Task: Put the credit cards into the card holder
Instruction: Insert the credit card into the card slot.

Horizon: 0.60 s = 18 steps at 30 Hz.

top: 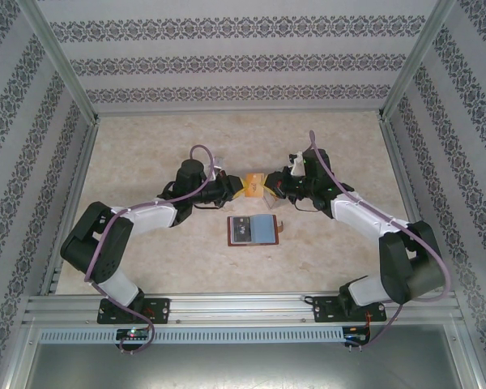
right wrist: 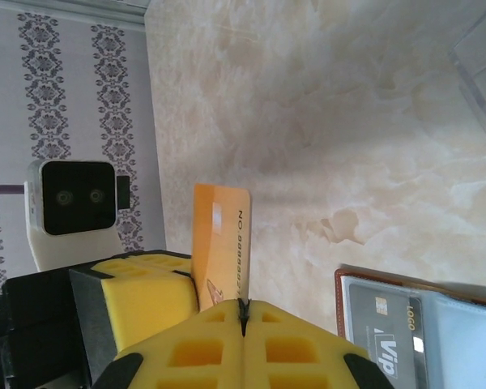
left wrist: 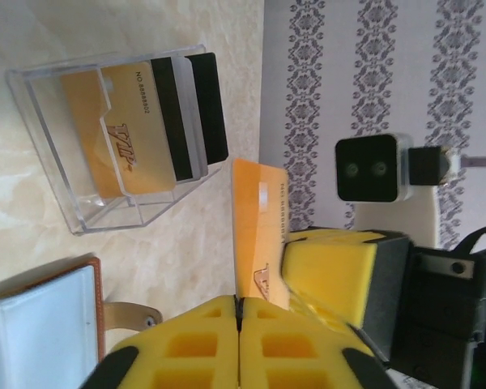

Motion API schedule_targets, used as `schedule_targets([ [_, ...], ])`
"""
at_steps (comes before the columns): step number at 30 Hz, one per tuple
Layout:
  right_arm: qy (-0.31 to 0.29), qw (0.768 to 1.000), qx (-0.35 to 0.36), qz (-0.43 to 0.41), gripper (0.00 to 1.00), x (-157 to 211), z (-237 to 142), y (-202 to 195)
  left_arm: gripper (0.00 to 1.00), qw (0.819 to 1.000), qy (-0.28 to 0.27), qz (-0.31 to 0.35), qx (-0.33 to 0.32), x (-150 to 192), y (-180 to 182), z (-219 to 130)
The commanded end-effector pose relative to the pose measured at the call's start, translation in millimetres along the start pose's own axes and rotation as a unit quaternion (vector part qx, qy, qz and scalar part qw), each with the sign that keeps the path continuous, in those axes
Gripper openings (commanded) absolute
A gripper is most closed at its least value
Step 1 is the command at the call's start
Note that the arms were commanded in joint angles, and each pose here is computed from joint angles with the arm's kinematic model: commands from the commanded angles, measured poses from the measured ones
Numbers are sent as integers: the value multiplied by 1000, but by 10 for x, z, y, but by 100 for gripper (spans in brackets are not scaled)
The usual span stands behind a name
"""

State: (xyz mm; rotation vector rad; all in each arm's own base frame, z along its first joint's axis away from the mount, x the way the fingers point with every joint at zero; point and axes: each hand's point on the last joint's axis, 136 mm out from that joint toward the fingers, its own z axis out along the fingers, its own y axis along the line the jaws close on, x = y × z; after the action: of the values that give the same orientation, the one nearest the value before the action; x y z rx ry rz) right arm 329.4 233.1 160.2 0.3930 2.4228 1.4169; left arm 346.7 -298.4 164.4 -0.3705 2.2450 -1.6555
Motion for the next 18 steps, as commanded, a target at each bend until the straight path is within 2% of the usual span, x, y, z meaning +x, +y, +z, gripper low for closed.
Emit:
schedule_targets([
  [1, 26, 1000, 2, 0, 4, 80, 37, -5, 0, 999, -2, 32, 39, -17, -207, -44],
  [3, 24, 1000, 9, 0, 9, 75, 40, -40, 0, 999, -4, 28, 31, -8, -167, -58],
  [8, 24, 999, 42, 11, 31, 82, 52, -211, 0, 1000, -9, 11, 10, 11, -23, -82],
  [11, 25, 997, 73, 1, 37, 117, 55, -346, 0, 1000, -20, 5, -10, 31, 116, -122],
  [14, 21, 983, 179, -38, 37, 219, 20, -680, 0, 996, -8, 35, -87, 142, 427, -151],
  [16, 32, 974, 212, -69, 35, 339, 41, -776, 0, 991, 6, 46, -123, 249, 593, -157],
  [18, 44, 970, 222, -84, 33, 446, 90, -811, 0, 991, 12, 45, -122, 358, 655, -139],
])
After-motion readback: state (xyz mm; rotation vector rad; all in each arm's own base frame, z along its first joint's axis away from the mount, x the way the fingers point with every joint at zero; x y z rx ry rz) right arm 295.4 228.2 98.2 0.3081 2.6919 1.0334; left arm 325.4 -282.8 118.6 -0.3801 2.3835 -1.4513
